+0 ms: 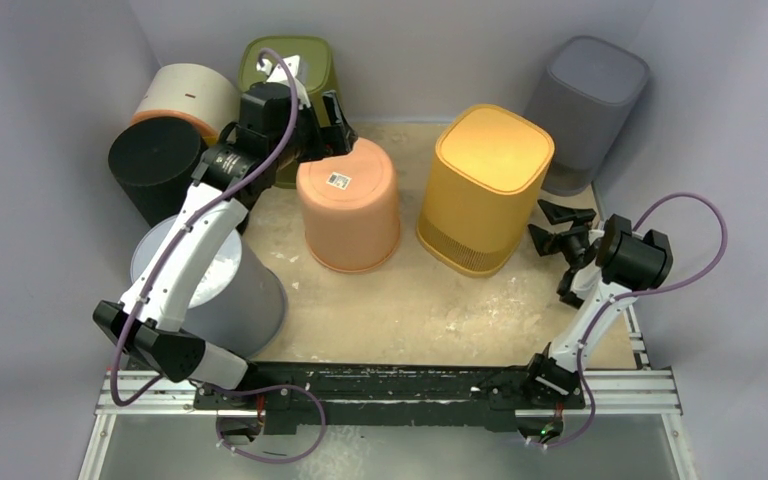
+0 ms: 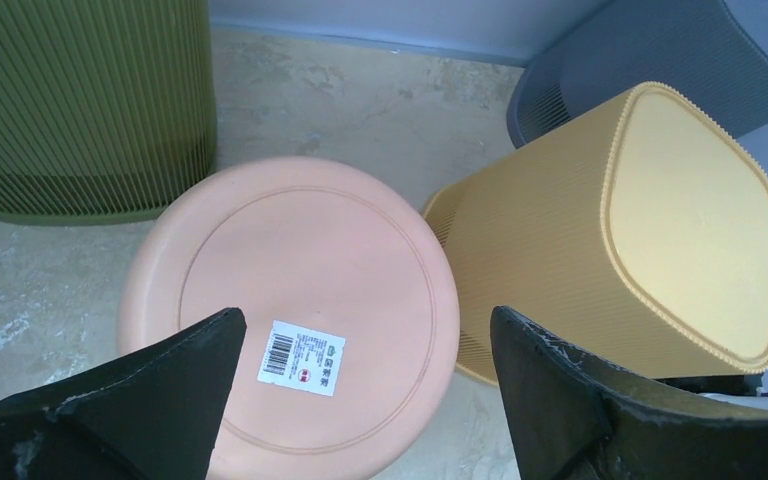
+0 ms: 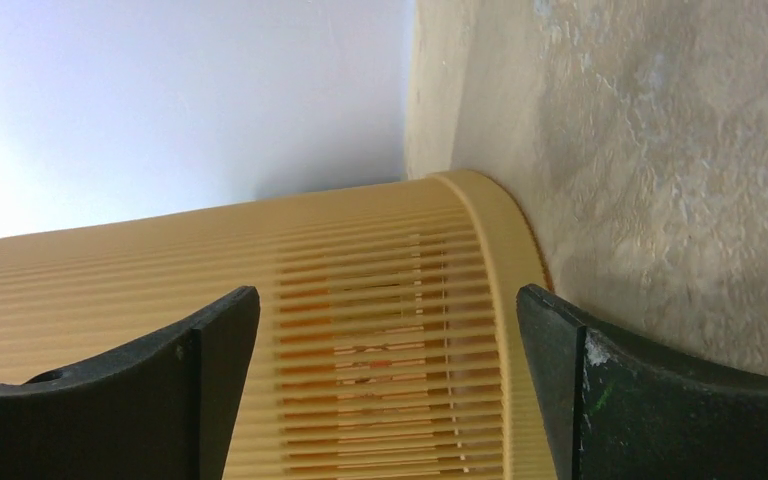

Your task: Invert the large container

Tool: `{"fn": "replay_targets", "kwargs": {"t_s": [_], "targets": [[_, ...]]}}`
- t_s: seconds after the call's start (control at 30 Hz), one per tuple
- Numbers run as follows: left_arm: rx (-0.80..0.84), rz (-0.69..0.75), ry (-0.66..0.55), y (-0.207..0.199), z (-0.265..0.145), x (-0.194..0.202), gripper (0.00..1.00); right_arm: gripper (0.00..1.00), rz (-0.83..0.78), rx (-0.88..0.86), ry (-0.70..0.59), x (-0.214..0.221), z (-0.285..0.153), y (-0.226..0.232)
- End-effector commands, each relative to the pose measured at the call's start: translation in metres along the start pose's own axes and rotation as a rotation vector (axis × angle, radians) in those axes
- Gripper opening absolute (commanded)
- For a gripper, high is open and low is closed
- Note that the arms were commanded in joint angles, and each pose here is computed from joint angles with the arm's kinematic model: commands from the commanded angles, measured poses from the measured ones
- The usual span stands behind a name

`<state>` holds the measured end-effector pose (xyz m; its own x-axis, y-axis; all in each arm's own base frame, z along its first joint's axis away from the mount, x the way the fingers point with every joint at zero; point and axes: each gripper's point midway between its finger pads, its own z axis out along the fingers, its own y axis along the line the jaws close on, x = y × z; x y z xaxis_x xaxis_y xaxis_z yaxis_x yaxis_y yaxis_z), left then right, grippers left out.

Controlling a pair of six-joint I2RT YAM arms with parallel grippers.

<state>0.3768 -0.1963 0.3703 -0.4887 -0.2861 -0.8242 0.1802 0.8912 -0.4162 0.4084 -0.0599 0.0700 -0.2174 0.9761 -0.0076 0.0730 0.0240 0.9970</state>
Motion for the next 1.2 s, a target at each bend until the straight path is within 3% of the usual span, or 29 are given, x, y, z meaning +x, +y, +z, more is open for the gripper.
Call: {"fn": "replay_targets", "kwargs": {"t_s": [0.0, 0.2, 0.47, 0.6, 0.73, 0.87, 1.17], "targets": [[0.006, -0.009, -0.033, -0.002, 0.007, -0.008, 0.89, 1.0, -0.309, -0.317, 0.01, 0.003, -0.007, 0.073], [0.016, -0.014, -0.02, -0.004, 0.013, -0.004, 0.89, 1.0, -0.281, -0.39, -0.04, -0.011, -0.003, 0.104], [0.038, -0.006, -0.002, -0.008, 0.013, -0.001, 0.89, 1.0, -0.381, -0.648, -0.019, -0.018, -0.008, 0.235], [0.043, 0.01, 0.039, -0.008, 0.015, 0.006, 0.89, 1.0, -0.492, -0.658, 0.013, -0.018, 0.001, 0.289], [0.025, 0.028, 0.05, -0.004, 0.013, 0.009, 0.89, 1.0, -0.589, -0.607, 0.059, -0.013, 0.013, 0.327], [-0.01, 0.053, 0.044, 0.004, 0.008, 0.007, 0.89, 1.0, -0.728, -0.451, 0.101, -0.002, 0.042, 0.344], [-0.039, 0.095, 0.051, 0.01, 0.008, 0.007, 0.89, 1.0, -1.178, -0.103, 0.161, 0.081, 0.108, 0.369]]}}
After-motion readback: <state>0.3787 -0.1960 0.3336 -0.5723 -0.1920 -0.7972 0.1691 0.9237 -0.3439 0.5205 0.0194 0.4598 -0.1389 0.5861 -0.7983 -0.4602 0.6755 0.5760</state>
